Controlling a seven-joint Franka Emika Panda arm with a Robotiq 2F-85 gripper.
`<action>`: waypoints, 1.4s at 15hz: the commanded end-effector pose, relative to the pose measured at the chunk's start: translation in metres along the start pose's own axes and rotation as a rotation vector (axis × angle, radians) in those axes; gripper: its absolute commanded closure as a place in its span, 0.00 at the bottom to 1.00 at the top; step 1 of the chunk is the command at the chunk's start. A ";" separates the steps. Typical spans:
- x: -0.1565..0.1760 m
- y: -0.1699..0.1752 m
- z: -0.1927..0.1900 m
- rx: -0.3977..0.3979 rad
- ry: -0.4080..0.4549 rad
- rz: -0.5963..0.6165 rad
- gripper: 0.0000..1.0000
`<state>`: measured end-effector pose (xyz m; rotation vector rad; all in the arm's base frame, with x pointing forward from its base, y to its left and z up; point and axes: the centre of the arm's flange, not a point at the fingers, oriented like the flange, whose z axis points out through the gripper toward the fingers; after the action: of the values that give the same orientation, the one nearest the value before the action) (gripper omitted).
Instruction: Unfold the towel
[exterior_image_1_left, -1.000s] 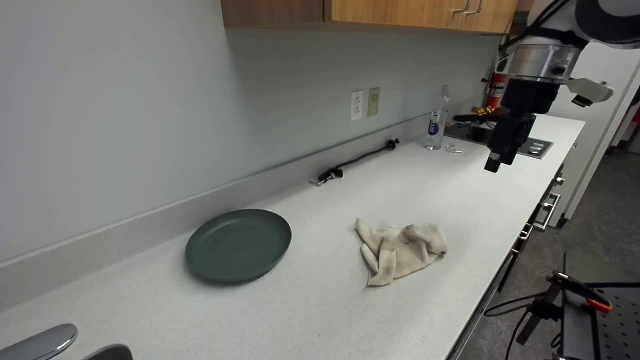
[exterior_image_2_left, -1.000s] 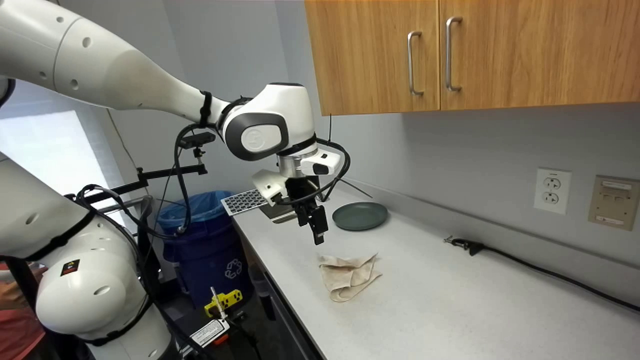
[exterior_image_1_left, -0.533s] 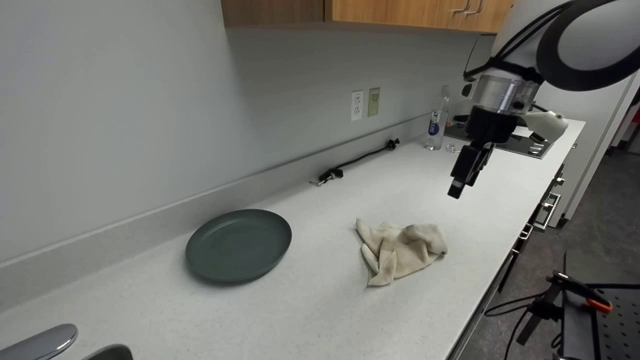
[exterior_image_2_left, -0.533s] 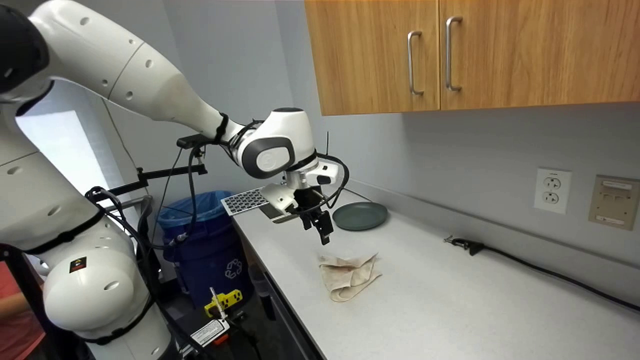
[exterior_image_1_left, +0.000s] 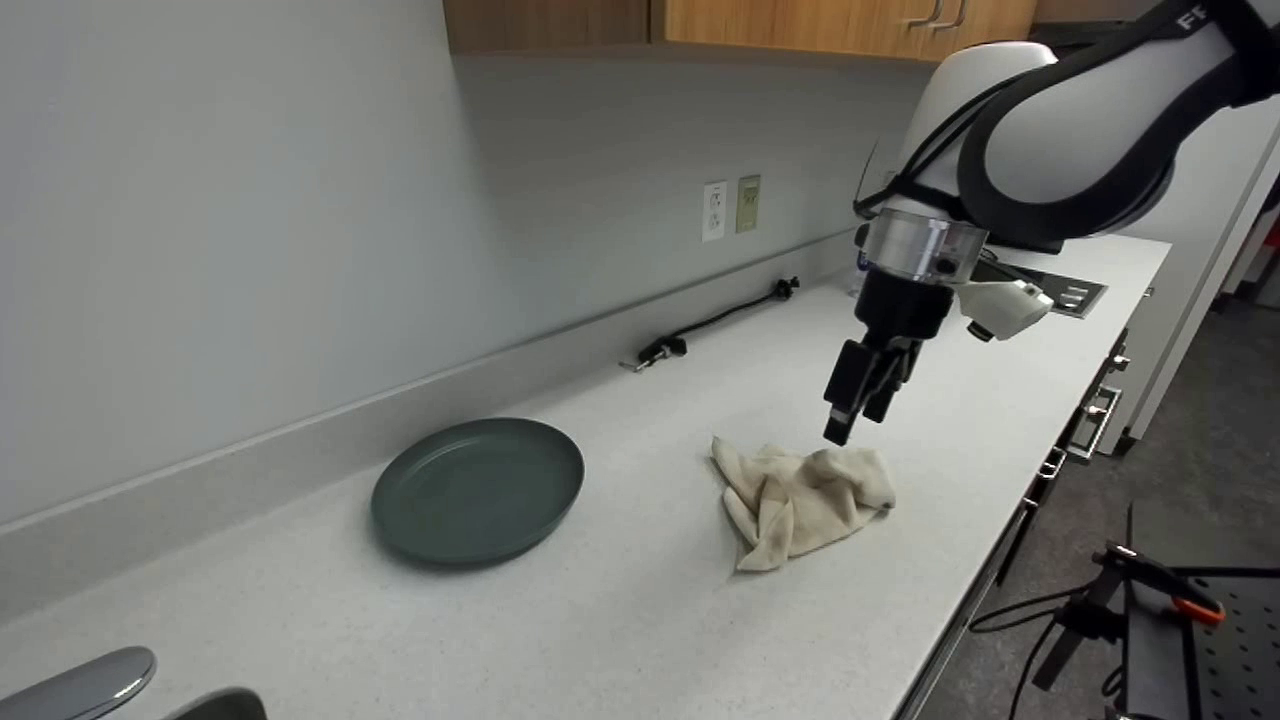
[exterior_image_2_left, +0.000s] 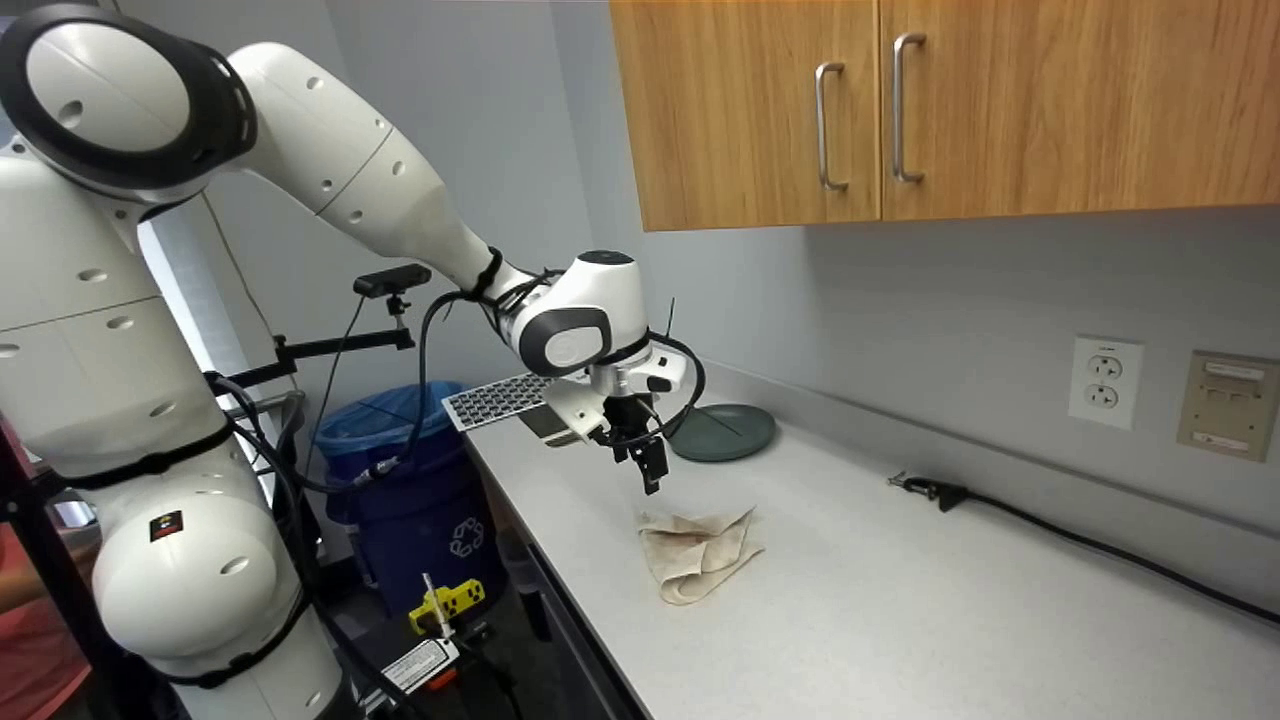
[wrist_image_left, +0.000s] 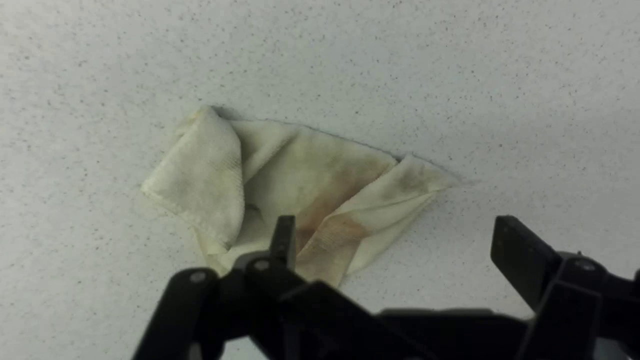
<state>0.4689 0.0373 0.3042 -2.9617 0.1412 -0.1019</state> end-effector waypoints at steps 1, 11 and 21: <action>0.002 -0.001 0.002 0.000 -0.002 0.000 0.00; 0.024 -0.006 0.005 0.014 0.064 0.008 0.00; 0.091 -0.010 0.033 0.017 0.146 0.041 0.00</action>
<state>0.5342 0.0419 0.2982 -2.9507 0.1843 -0.2985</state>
